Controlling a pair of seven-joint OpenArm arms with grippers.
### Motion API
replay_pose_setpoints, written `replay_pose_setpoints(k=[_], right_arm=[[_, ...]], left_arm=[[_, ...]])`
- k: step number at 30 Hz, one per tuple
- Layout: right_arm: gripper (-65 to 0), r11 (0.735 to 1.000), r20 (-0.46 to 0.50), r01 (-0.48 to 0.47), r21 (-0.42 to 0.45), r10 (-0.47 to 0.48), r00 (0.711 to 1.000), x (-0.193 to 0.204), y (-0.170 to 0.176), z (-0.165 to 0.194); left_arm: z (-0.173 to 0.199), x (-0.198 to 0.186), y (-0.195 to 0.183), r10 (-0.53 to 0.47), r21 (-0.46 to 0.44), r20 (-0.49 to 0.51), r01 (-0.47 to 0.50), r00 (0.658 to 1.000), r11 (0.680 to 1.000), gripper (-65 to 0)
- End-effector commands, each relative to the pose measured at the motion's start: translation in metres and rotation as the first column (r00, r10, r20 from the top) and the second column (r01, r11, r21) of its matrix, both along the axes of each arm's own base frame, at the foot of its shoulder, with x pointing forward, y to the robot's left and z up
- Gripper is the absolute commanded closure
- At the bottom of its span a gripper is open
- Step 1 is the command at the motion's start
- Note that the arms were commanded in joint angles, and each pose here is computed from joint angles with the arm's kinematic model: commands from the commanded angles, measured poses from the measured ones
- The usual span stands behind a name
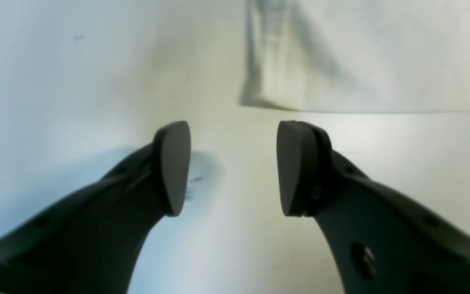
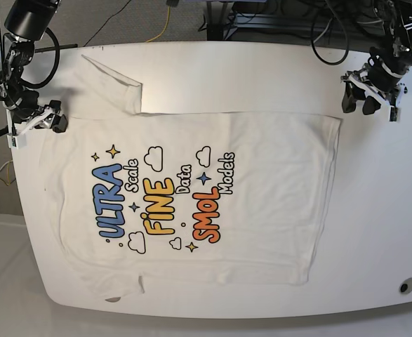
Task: Fold the T-shirt properly
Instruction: 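Position both open grippers at the shoulder edges beside the collar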
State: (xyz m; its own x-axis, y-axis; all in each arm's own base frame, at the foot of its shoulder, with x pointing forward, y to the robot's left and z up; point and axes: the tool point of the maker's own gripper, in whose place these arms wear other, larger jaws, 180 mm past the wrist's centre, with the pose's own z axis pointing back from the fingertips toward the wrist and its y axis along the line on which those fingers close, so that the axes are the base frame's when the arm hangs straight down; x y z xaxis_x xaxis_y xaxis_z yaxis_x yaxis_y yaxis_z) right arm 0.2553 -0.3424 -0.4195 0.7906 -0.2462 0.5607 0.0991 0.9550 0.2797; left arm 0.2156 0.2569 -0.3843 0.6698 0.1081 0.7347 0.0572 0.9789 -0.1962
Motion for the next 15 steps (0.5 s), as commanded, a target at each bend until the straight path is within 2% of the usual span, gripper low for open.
replay_pose_setpoints(k=[1, 5, 7, 15], right_arm=[[-40.4, 1.000, -0.023, -0.016, -0.005, 0.016, 1.000, -0.002, 0.001, -0.001], [-40.4, 1.000, -0.030, -0.024, -0.006, 0.024, 0.999, -0.003, 0.003, -0.002], [-40.3, 0.998, -0.047, -0.064, -0.007, 0.064, 0.997, -0.002, 0.012, -0.007], [-40.0, 0.997, -0.048, -0.072, -0.009, 0.072, 0.996, -0.001, 0.013, -0.007]], left_arm=[[0.005, 0.002, 0.000, -0.003, -0.004, 0.022, 0.004, 1.000, 1.000, -31.6], [0.004, 0.003, -0.002, -0.005, -0.010, 0.024, 0.005, 1.000, 1.000, -31.6], [0.002, 0.004, -0.007, -0.010, -0.020, 0.022, 0.010, 1.000, 1.000, -31.8], [-0.002, 0.008, -0.007, 0.012, -0.043, 0.012, -0.012, 1.000, 0.999, -31.9]])
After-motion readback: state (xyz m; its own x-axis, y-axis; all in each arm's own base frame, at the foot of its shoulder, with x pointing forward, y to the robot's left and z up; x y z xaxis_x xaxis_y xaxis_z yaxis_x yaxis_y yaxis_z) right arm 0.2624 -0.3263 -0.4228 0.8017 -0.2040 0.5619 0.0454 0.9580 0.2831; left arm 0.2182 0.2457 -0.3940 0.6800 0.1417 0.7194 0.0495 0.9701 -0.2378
